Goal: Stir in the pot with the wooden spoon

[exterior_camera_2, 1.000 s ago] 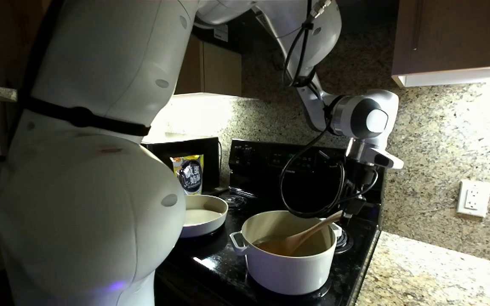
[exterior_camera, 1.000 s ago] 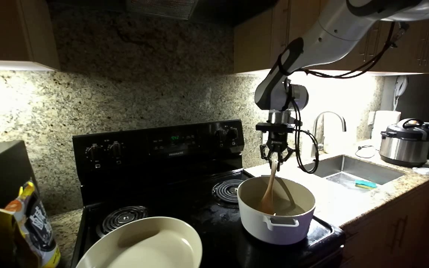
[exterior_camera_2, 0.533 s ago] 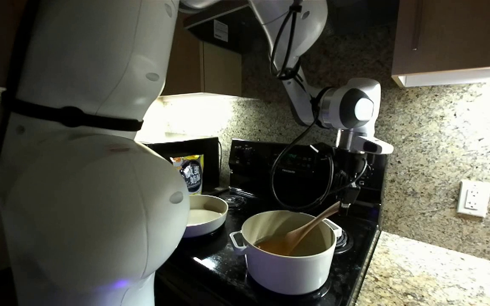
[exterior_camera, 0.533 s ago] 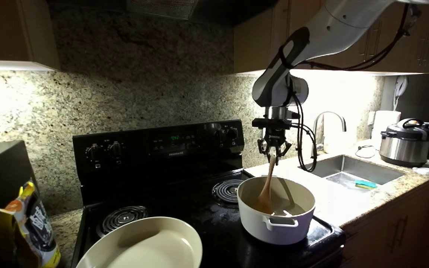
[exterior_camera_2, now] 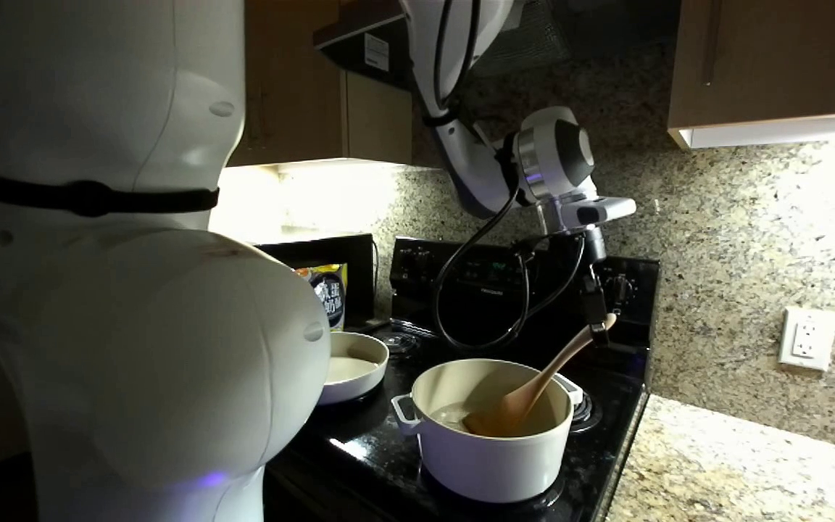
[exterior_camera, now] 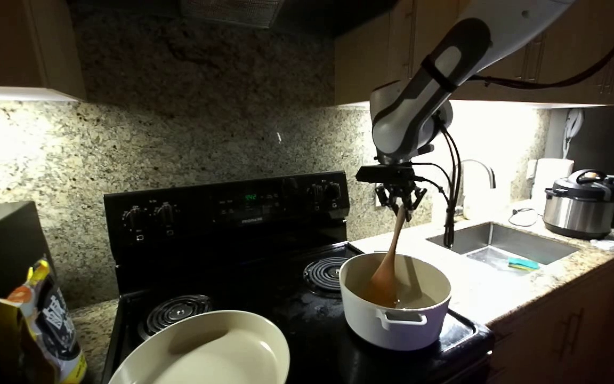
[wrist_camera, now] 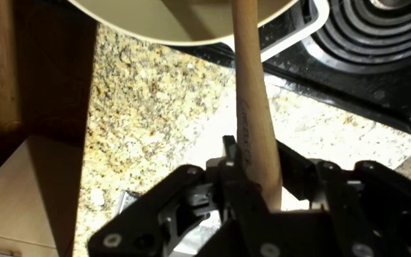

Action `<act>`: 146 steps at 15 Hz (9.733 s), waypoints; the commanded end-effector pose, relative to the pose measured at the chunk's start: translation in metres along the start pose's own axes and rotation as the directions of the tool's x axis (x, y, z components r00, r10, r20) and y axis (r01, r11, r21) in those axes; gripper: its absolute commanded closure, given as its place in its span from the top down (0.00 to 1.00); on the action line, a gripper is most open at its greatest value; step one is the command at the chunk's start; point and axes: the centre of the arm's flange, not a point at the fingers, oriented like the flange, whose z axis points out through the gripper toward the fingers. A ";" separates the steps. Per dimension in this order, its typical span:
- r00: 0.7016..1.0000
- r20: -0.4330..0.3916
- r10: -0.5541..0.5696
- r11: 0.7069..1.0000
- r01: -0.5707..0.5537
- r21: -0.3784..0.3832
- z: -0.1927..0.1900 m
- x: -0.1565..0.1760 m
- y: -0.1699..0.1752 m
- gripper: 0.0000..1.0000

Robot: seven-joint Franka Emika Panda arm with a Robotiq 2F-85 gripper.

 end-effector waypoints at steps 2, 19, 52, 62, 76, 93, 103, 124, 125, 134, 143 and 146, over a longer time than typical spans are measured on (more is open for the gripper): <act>0.981 -0.178 0.077 0.994 -0.090 -0.067 -0.020 -0.018 0.015 0.08; 0.988 -0.135 -0.074 0.997 0.070 -0.034 -0.026 -0.065 -0.029 0.08; 0.992 -0.124 -0.014 0.979 -0.011 -0.202 0.019 -0.013 0.019 0.08; 0.987 -0.051 -0.154 0.983 0.148 -0.106 0.015 -0.038 -0.031 0.08; 0.993 -0.108 -0.047 0.990 0.032 -0.139 0.003 0.016 -0.004 0.08; 0.975 -0.084 -0.207 0.975 0.198 -0.100 -0.010 -0.043 -0.041 0.08; 0.973 -0.037 -0.229 0.961 0.220 -0.166 0.015 -0.052 -0.029 0.08; 0.990 -0.016 -0.143 0.980 0.139 -0.142 0.014 -0.024 -0.016 0.08; 0.990 -0.008 -0.143 0.980 0.140 -0.144 0.016 -0.026 -0.015 0.08; 0.980 0.036 -0.194 0.972 0.197 -0.126 0.019 -0.050 -0.028 0.08; 0.993 -0.007 -0.117 0.986 0.116 -0.116 0.006 -0.008 -0.023 0.08; 0.996 -0.019 -0.082 0.986 0.078 -0.144 0.011 0.002 -0.010 0.08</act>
